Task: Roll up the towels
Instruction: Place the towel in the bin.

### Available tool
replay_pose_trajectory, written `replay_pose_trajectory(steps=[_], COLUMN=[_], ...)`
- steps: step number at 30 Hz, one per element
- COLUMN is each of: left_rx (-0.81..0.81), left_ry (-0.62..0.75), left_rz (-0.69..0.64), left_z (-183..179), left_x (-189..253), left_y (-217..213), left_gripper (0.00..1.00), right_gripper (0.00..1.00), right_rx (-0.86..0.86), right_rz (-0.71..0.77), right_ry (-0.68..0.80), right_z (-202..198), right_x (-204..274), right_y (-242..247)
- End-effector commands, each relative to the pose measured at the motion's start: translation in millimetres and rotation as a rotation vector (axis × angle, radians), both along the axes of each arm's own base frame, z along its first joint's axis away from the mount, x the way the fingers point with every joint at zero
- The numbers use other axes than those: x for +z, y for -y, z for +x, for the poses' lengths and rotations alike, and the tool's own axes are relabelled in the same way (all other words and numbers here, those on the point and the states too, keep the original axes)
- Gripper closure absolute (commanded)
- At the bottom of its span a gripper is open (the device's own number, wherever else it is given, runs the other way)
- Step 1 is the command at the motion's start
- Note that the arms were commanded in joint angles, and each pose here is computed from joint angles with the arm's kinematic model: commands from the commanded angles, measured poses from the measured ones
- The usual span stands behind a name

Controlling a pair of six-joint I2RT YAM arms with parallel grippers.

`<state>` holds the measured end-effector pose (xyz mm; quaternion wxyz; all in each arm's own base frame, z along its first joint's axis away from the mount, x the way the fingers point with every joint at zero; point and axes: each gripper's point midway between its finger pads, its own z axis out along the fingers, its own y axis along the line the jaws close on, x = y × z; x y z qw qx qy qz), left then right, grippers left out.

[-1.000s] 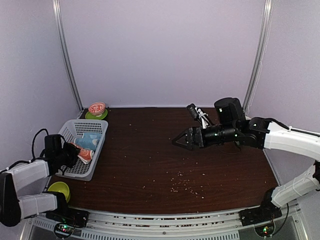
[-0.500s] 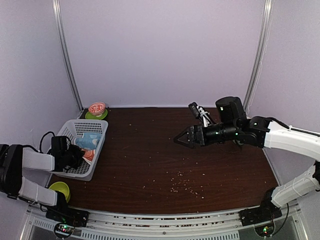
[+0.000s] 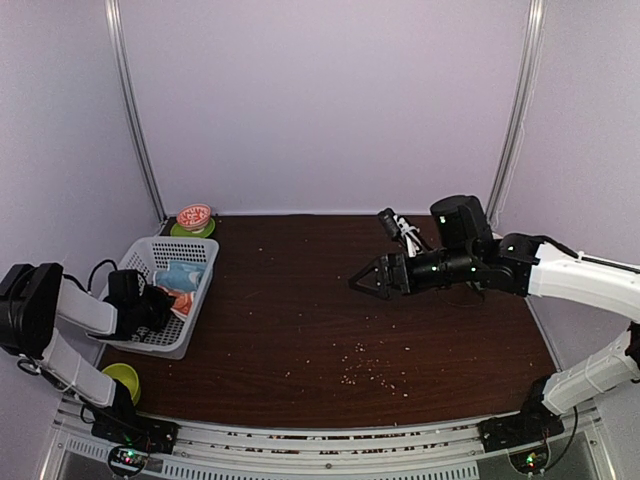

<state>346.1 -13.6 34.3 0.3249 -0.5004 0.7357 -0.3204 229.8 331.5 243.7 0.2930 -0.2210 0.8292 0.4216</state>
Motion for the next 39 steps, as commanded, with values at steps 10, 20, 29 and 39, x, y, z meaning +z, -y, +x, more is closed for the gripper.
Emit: replay_pose_trajectory(steps=[10, 20, 29, 39], left_rx=[-0.043, -0.061, -0.087, -0.106], left_ry=[-0.097, -0.163, -0.186, -0.114], left_rz=[0.057, 0.089, 0.166, 0.222], left_z=[-14.0, -36.8, -57.7, -67.0], left_x=[-6.7, -1.7, 21.8, 72.8], left_y=[1.3, 0.4, -4.7, -6.2], left_gripper=[0.52, 0.36, 0.14, 0.19], right_gripper=[0.06, 0.06, 0.06, 0.06], right_rx=[-0.027, -0.013, 0.005, 0.013], right_rz=[-0.006, -0.002, 0.001, -0.001], right_ry=[0.024, 0.023, 0.019, 0.023], right_z=[2.6, 4.1, 3.4, 4.8], right_x=[5.6, 6.3, 5.2, 4.7], right_y=[7.0, 2.2, -1.2, -3.4])
